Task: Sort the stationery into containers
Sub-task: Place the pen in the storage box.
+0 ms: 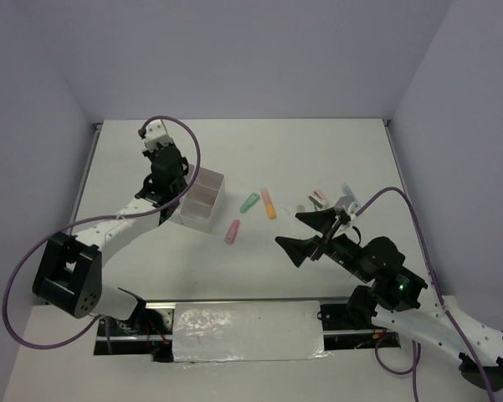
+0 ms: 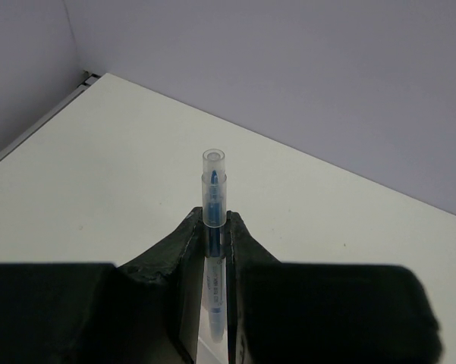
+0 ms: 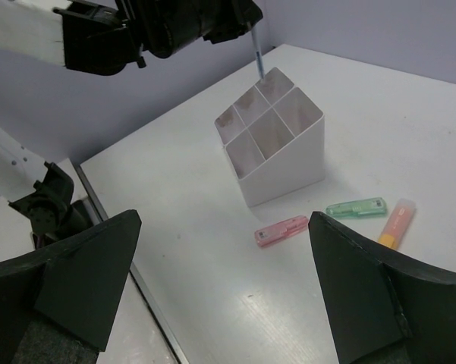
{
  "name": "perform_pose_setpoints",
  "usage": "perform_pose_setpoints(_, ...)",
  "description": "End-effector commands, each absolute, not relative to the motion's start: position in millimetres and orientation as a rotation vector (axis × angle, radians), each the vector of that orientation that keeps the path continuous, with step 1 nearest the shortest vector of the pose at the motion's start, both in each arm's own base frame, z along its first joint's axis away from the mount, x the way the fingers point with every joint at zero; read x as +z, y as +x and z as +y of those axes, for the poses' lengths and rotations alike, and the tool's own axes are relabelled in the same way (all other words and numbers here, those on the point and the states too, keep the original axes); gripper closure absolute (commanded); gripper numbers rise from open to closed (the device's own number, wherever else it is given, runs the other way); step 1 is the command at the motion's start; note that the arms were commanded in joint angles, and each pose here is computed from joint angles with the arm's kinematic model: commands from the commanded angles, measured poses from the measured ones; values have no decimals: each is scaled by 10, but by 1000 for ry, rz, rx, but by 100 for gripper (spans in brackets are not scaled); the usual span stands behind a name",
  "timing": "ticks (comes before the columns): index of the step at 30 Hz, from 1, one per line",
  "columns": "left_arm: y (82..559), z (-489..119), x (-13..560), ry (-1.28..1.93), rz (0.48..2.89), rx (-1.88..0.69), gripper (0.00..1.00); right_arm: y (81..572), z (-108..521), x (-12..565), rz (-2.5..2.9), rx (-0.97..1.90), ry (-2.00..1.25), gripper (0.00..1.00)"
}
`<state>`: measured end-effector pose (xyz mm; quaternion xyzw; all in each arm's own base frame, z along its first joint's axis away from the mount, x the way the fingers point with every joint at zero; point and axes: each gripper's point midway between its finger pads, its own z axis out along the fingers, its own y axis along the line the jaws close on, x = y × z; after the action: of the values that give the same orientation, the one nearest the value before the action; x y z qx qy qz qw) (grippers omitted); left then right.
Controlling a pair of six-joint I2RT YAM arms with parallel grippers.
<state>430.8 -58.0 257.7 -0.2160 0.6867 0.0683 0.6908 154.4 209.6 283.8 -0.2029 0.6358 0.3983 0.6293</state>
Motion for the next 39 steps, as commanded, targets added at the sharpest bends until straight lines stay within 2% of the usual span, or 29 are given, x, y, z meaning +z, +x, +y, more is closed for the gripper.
perform_pose_setpoints(1,4439,-601,2727,-537,1440,61,100,1460,2108,2931,1416,953,-489,0)
perform_pose_setpoints(7,4533,-631,2485,-549,1488,67,100,1436,2096,2951,1414,957,-496,0)
perform_pose_setpoints(9,4525,-635,2412,-555,1486,56,87,1446,2099,2949,1411,956,-493,0)
perform_pose_setpoints(12,4514,-607,2281,-568,1500,78,76,1475,2107,2936,1426,949,-482,0)
perform_pose_setpoints(13,4514,-598,2251,-576,1506,85,69,1483,2105,2932,1433,947,-475,0)
perform_pose_setpoints(15,4515,-605,2181,-576,1532,84,64,1568,2054,2881,1480,915,-412,0)
perform_pose_setpoints(18,4501,-597,2107,-589,1545,82,26,1720,1949,2848,1571,844,-296,0)
perform_pose_setpoints(19,4502,-604,2090,-587,1550,79,22,1747,1933,2841,1592,829,-276,0)
perform_pose_setpoints(22,4488,-634,2066,-581,1580,67,17,1834,1910,2791,1681,761,-242,0)
perform_pose_setpoints(25,4424,-660,2173,-598,1580,14,11,2011,1771,2530,1844,574,-179,0)
perform_pose_setpoints(29,4319,-722,2558,-610,1605,-62,1,2343,1528,2158,2064,366,-77,0)
perform_pose_setpoints(35,3867,-785,2795,-610,1840,-115,1,2748,1177,1740,2252,224,-12,0)
perform_pose_setpoints(37,3617,-791,2778,-595,1930,-132,1,2856,1109,1586,2328,181,-39,3)
perform_pose_setpoints(39,3408,-901,2837,-537,1978,-235,1,3001,926,1426,2398,125,27,15)
